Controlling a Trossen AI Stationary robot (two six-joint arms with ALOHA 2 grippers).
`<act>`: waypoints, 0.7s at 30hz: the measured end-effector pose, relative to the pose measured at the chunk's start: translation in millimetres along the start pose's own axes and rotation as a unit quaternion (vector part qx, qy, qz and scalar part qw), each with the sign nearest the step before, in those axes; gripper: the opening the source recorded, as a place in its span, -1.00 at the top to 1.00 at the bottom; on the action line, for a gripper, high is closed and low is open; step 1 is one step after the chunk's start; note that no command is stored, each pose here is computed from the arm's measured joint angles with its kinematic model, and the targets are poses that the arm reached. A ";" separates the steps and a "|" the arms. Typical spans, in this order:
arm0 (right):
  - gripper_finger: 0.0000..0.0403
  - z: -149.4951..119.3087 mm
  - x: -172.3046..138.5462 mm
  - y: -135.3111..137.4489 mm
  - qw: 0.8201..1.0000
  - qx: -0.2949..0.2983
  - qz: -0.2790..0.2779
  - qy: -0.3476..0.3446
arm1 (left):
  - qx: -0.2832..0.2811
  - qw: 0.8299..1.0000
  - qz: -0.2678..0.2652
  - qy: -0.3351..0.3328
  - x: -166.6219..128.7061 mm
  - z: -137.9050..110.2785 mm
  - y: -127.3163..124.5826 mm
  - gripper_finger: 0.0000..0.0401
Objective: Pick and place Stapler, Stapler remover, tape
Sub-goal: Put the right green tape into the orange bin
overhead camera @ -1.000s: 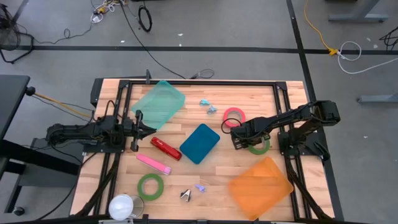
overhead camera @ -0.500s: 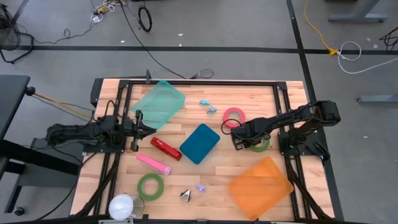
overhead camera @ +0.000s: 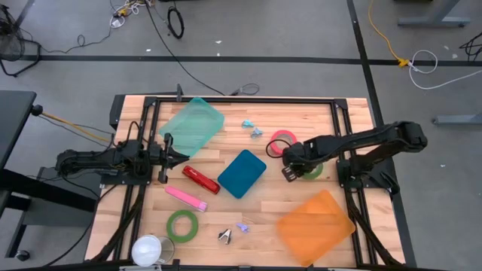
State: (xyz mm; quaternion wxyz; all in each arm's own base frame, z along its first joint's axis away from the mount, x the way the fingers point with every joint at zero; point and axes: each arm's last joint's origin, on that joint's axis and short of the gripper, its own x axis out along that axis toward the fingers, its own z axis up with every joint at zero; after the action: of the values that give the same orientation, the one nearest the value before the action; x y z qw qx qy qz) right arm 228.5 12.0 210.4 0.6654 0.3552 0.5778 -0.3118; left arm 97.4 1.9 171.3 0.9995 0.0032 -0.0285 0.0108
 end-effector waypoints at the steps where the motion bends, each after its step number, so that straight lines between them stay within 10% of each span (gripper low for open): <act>1: 0.50 -0.9 -6.1 1.3 1.000 -0.011 0.007 -0.004 | 0.000 1.000 0.000 0.000 0.0 0.0 0.0 0.85; 11: 0.50 -25.9 -53.7 18.9 0.974 -0.200 0.099 -0.020 | 0.000 1.000 0.000 0.000 0.0 0.0 0.0 0.85; 21: 0.50 -78.4 -61.4 35.4 0.855 -0.502 0.134 -0.012 | 0.000 1.000 0.000 0.000 0.0 0.0 0.0 0.85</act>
State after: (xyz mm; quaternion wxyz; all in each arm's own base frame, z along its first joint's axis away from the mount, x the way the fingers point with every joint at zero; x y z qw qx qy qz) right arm 206.3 97.2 268.9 0.7953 0.0437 0.5949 0.1085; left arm 97.4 1.9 171.3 0.9995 0.0032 -0.0286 0.0109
